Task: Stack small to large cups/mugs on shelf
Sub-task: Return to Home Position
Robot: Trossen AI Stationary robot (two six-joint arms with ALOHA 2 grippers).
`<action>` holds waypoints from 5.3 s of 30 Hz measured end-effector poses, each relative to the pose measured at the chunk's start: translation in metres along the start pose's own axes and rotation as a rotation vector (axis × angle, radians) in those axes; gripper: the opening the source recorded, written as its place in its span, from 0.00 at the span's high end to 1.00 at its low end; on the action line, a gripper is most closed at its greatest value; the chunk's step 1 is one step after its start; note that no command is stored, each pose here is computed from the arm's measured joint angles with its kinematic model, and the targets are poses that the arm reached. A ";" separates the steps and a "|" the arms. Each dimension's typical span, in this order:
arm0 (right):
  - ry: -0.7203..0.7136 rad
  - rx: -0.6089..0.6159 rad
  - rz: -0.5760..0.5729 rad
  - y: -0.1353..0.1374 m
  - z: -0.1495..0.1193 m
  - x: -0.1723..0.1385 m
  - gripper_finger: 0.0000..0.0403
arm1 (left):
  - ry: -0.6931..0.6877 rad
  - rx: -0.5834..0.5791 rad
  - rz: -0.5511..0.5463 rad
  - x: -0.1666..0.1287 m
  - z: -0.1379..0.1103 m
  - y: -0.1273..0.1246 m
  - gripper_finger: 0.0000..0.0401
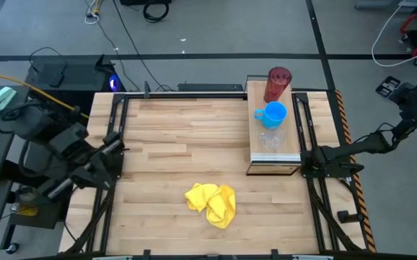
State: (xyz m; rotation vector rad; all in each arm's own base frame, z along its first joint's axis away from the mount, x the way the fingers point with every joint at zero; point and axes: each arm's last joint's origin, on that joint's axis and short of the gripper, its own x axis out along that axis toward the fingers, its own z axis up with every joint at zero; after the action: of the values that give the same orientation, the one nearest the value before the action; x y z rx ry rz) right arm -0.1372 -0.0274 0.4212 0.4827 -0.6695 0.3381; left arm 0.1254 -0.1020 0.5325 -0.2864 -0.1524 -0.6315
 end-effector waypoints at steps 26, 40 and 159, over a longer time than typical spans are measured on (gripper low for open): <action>0.026 -0.054 -0.108 -0.026 0.009 -0.006 0.79 | -0.316 0.132 -0.138 -0.176 -0.106 0.034 0.93; 0.069 -0.128 -0.130 -0.043 -0.033 0.025 0.79 | -0.335 0.135 -0.140 -0.188 -0.128 0.040 0.90; -0.251 -1.114 -1.088 -0.150 -0.179 0.032 0.79 | -0.166 0.121 -0.121 -0.165 -0.178 0.048 0.90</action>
State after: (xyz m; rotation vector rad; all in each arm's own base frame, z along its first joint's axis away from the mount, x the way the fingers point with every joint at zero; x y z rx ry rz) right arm 0.0440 -0.0540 0.2733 -0.2377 -0.6391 -1.1058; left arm 0.0325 -0.0277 0.3161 -0.2141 -0.3686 -0.7155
